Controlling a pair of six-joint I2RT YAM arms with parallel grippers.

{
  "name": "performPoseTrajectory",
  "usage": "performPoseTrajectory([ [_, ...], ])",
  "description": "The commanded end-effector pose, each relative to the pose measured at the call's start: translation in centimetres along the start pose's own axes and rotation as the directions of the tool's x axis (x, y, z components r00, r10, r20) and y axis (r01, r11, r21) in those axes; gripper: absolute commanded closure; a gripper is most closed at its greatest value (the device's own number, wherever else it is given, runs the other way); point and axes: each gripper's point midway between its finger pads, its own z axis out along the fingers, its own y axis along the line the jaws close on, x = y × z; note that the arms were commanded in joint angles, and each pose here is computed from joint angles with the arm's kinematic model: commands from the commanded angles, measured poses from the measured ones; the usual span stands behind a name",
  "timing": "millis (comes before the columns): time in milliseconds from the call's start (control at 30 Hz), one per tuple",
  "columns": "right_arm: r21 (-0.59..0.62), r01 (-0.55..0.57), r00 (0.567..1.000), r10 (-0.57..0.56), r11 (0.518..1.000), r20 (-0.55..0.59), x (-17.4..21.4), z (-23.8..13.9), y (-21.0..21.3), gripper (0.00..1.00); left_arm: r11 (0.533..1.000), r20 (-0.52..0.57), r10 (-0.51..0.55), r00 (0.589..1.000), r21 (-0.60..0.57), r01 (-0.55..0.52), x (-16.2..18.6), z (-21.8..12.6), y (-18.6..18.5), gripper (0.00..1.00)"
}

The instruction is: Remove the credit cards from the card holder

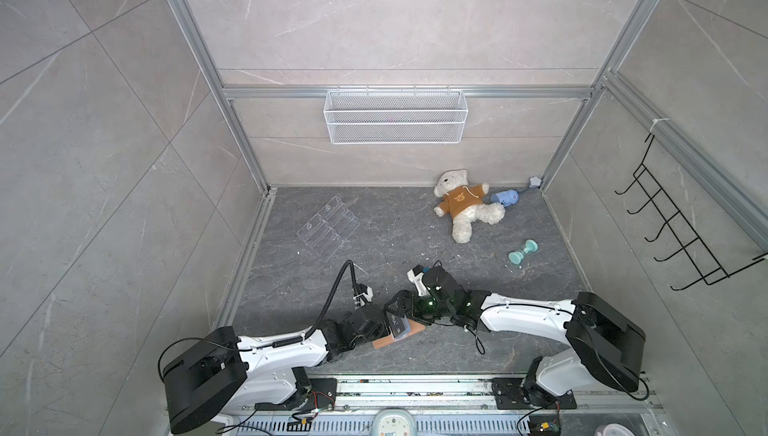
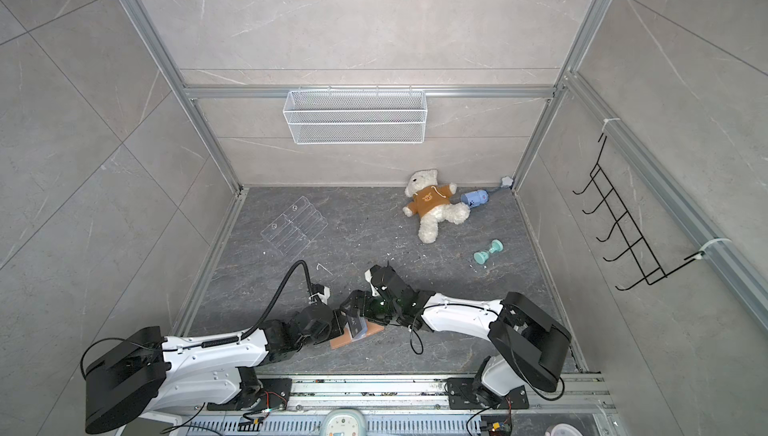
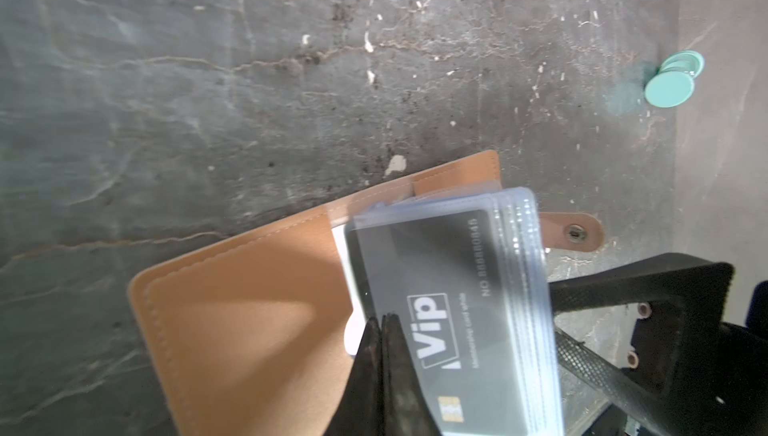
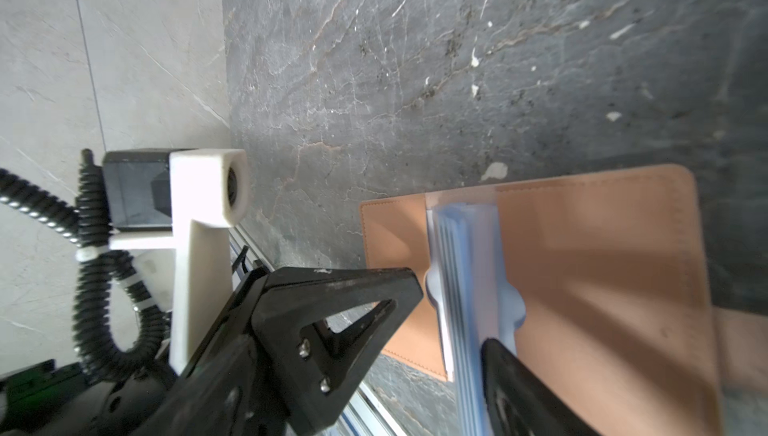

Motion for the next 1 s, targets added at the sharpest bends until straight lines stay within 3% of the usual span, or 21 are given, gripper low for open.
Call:
performPoseTrajectory([
  [0,-0.112,0.023,1.000,-0.024,0.993,-0.006,0.1,-0.6,3.1,0.15,0.998,-0.007,0.031,1.000,0.062,-0.030,-0.2,0.1,-2.2,1.00],
  [700,-0.125,-0.001,0.999,-0.004,0.992,-0.040,0.5,0.8,2.6,0.17,1.000,0.021,0.003,1.000,0.019,-0.004,-0.3,-1.6,0.3,1.00],
  [967,-0.072,0.009,0.999,-0.012,0.997,-0.049,0.6,1.2,1.6,0.17,1.000,0.037,-0.014,0.999,0.007,0.014,-0.5,-3.0,1.3,1.00],
])
